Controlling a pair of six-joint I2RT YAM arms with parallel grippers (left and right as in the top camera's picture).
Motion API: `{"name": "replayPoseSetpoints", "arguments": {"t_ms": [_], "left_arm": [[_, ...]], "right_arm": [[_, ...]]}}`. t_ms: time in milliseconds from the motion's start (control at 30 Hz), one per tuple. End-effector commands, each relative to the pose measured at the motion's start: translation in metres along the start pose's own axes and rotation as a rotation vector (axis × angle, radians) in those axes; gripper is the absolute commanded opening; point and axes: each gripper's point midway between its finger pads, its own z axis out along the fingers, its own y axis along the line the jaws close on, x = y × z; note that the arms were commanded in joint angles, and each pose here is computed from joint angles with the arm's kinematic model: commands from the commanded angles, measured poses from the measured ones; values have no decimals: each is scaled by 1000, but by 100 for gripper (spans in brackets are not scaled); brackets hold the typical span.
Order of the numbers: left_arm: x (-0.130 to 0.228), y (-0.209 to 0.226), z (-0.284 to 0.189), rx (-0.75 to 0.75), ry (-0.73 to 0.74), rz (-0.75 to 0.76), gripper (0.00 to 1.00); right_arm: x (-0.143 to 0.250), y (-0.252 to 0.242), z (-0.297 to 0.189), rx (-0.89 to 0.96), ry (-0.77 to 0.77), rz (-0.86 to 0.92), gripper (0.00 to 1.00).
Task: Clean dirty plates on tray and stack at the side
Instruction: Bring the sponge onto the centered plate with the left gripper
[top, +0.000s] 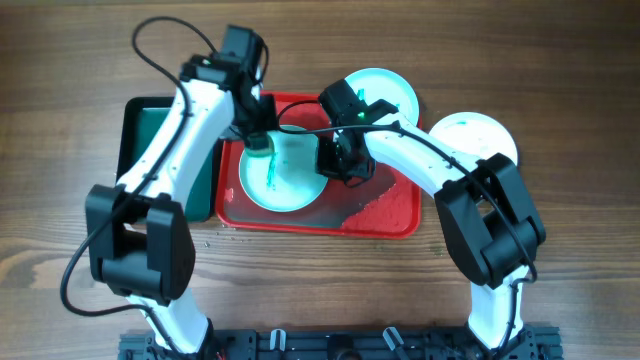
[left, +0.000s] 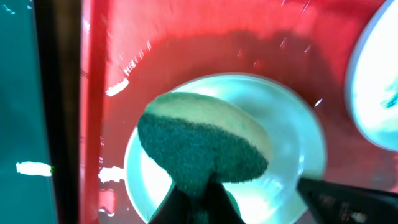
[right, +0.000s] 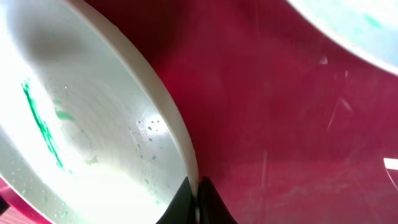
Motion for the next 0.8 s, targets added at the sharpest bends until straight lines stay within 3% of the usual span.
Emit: {"name": "replayPoseSetpoints", "arguments": {"t_ms": [0,67,233,333,400,500,567,667,767], "left_arm": [[22,17,37,-45,33,-6,4],[31,21,51,-47,39,4,4],[43,26,78,-35,25,223,4],[48,23,91,3,3,254,4],[57,6,92,110,31,260,4],[81,-51,74,465,80,429,4],[93,-67,66,560,105,488,4],[96,-63,69,524,118,493,4],[72,-17,89,216,73,310,4]], "right_arm": [[-5,1,2,-4,2,-48,4],[-5,1,1,-31,20,-62,4],[-5,4,0,-65,33,-102,5],[-6,4,0,-66,31,-103,4],[-6,4,0,-67,30,-107,4],[-6,4,0,-67,29,-111,4],[-6,4,0,-67,30,-119,4],[-6,4,0,-67,30,-120,4],[-6,4,0,-67,30,-120,4]]}}
